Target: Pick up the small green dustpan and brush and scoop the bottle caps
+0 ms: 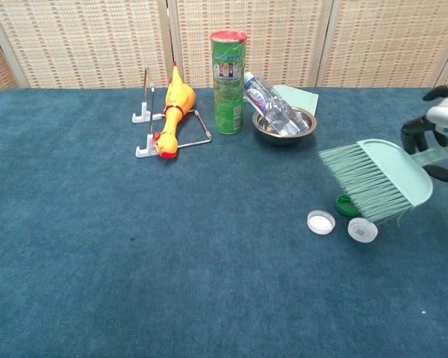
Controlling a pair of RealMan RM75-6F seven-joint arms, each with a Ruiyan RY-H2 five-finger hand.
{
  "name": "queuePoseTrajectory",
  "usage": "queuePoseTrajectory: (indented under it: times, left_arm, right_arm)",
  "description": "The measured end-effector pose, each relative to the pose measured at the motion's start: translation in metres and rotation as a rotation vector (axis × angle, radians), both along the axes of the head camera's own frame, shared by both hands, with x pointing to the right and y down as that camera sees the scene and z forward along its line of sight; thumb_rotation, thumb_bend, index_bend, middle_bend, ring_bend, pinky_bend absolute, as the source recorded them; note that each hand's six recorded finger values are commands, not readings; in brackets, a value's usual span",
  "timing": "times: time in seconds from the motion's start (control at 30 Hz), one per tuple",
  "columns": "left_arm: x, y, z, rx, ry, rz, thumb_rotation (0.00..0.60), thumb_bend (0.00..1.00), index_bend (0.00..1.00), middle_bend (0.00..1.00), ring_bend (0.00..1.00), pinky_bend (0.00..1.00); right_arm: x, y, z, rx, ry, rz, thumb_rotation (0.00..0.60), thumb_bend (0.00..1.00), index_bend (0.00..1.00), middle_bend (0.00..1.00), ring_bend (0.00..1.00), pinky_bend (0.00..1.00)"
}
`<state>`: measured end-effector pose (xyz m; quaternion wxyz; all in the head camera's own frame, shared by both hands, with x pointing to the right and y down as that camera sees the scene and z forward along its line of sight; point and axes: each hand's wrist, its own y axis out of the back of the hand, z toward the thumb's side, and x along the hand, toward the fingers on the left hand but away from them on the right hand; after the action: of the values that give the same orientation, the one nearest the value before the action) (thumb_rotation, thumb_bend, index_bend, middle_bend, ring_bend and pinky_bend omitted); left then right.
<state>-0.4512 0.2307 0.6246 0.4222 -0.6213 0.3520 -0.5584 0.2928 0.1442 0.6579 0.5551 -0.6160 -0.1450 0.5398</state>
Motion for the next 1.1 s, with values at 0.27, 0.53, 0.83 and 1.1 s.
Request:
queuePoseTrajectory:
  times: [0.27, 0.53, 0.83, 1.1]
  left_arm:
    - [-0.002, 0.0, -0.003, 0.001, 0.015, -0.004, 0.6, 0.46, 0.0, 0.0, 0.0, 0.06]
    - [-0.002, -0.001, -0.003, -0.003, 0.022, -0.004, 0.6, 0.46, 0.0, 0.0, 0.0, 0.06]
    - [-0.003, -0.001, -0.002, -0.009, 0.021, -0.005, 0.6, 0.46, 0.0, 0.0, 0.0, 0.06]
    - [-0.002, 0.0, -0.001, -0.011, 0.016, -0.003, 0.6, 0.46, 0.0, 0.0, 0.0, 0.06]
  right_arm:
    - [-0.065, -0.003, -0.002, 0.066, 0.195, -0.273, 0.6, 0.39, 0.89, 0.8, 0.49, 0.12]
    - [-0.113, 0.005, 0.01, 0.079, 0.35, -0.426, 0.6, 0.39, 0.89, 0.8, 0.5, 0.12]
    - [-0.126, 0.013, 0.025, 0.067, 0.473, -0.491, 0.6, 0.39, 0.89, 0.8, 0.5, 0.12]
    - [-0.102, 0.006, 0.033, 0.082, 0.622, -0.49, 0.6, 0.39, 0.89, 0.8, 0.5, 0.12]
